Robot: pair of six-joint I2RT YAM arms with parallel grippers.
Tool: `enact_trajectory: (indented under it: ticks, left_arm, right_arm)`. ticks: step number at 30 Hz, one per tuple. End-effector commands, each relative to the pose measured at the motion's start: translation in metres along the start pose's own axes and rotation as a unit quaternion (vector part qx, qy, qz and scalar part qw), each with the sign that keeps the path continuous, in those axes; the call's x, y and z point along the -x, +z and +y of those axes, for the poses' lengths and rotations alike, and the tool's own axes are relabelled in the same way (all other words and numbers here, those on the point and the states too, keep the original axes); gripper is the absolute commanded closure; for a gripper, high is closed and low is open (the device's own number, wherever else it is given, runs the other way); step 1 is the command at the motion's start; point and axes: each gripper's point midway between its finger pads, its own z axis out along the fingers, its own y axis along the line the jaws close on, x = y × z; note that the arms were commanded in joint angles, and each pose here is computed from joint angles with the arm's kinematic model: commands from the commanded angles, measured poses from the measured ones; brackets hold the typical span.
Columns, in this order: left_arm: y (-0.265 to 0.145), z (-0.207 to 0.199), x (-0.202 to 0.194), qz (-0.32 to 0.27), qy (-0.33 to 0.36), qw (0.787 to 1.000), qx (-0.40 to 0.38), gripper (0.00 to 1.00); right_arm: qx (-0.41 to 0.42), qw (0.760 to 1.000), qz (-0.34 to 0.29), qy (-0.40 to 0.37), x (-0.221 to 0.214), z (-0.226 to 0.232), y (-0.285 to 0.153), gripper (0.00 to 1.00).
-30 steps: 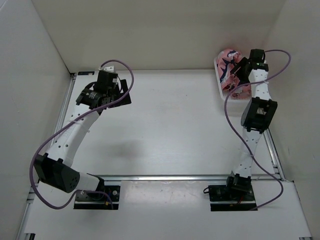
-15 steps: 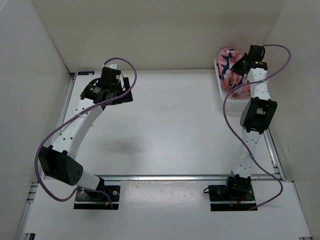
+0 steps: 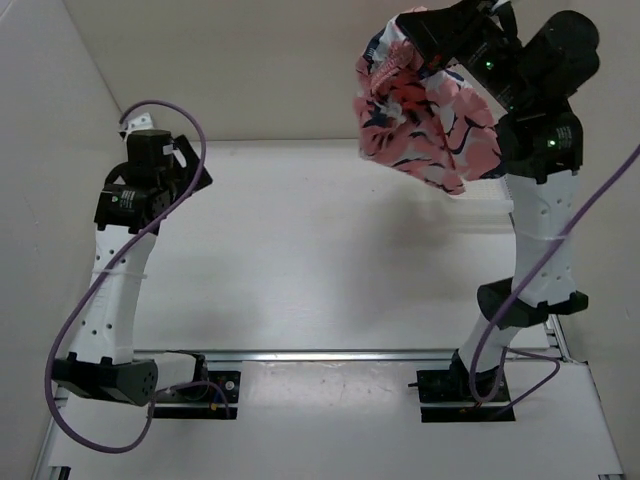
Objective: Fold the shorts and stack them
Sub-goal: Move the shorts to the center of the board
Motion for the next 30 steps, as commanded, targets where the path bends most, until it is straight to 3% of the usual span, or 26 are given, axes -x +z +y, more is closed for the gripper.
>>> enact_trajectory:
  ticks: [1, 4, 8, 12, 13, 14, 15, 17, 18, 20, 21, 22, 23, 24, 27, 28, 29, 30]
  left_arm:
    - [-0.019, 0.017, 0.015, -0.007, -0.04, 0.999, 0.002, 0.0]
    - [-0.029, 0.029, 0.026, -0.026, -0.058, 0.998, 0.005, 0.0]
    - [-0.033, 0.034, 0.031, -0.025, -0.048, 0.999, -0.003, 0.0]
    - [-0.02, 0.017, 0.013, 0.02, -0.028, 0.998, -0.05, 0.0]
    - [-0.013, 0.011, 0.007, 0.03, -0.024, 0.998, -0.058, 0.0]
    - [-0.006, 0.013, -0.007, 0.05, -0.022, 0.997, -0.057, 0.0]
    - [0.0, 0.004, -0.017, 0.068, -0.016, 0.995, -0.072, 0.0]
    - [0.017, 0.001, -0.049, 0.118, -0.001, 0.991, -0.068, 0.0]
    - [0.022, 0.002, -0.063, 0.14, -0.002, 0.988, -0.061, 0.0]
    - [0.032, 0.005, -0.101, 0.19, 0.001, 0.981, -0.047, 0.0]
    - [0.033, 0.006, -0.115, 0.207, -0.011, 0.978, -0.039, 0.0]
    - [0.033, 0.008, -0.127, 0.22, -0.012, 0.975, -0.034, 0.0]
    - [0.029, 0.007, -0.139, 0.227, -0.008, 0.973, -0.033, 0.0]
    - [0.03, 0.015, -0.164, 0.25, -0.019, 0.968, -0.014, 0.0]
    - [0.028, 0.022, -0.216, 0.297, -0.041, 0.954, 0.001, 0.02]
    - [0.029, 0.02, -0.228, 0.312, -0.052, 0.949, -0.006, 0.0]
    - [0.03, 0.018, -0.239, 0.325, -0.056, 0.944, -0.008, 0.0]
    - [0.032, 0.018, -0.253, 0.34, -0.061, 0.938, -0.003, 0.0]
  right_arm:
    - [0.046, 0.999, 0.019, 0.008, -0.008, 0.028, -0.004, 1.0]
    - [0.049, 0.998, 0.024, 0.022, -0.008, 0.039, -0.017, 1.0]
    - [-0.019, 0.996, 0.061, 0.055, -0.04, -0.002, -0.032, 1.0]
    - [-0.143, 0.972, 0.144, 0.122, -0.128, -0.113, -0.038, 0.97]
    - [-0.164, 0.965, 0.166, 0.123, -0.147, -0.134, -0.042, 0.86]
    - [-0.211, 0.949, 0.194, 0.129, -0.169, -0.16, -0.053, 0.61]
    - [-0.259, 0.931, 0.22, 0.134, -0.194, -0.194, -0.063, 0.27]
    - [-0.344, 0.886, 0.276, 0.144, -0.234, -0.228, -0.096, 0.09]
    - [-0.39, 0.863, 0.288, 0.142, -0.25, -0.247, -0.115, 0.07]
    - [-0.425, 0.843, 0.303, 0.133, -0.267, -0.258, -0.137, 0.07]
    - [-0.435, 0.841, 0.3, 0.121, -0.266, -0.249, -0.148, 0.11]
    - [-0.455, 0.821, 0.322, 0.126, -0.294, -0.251, -0.17, 0.15]
    - [-0.467, 0.822, 0.304, 0.119, -0.288, -0.242, -0.182, 0.19]
    - [-0.463, 0.825, 0.3, 0.122, -0.296, -0.237, -0.187, 0.34]
    - [-0.444, 0.815, 0.334, 0.164, -0.349, -0.214, -0.224, 0.5]
    - [-0.42, 0.814, 0.351, 0.194, -0.366, -0.203, -0.229, 0.5]
    - [-0.417, 0.795, 0.382, 0.22, -0.397, -0.196, -0.247, 0.47]
    - [-0.409, 0.792, 0.391, 0.23, -0.409, -0.191, -0.25, 0.41]
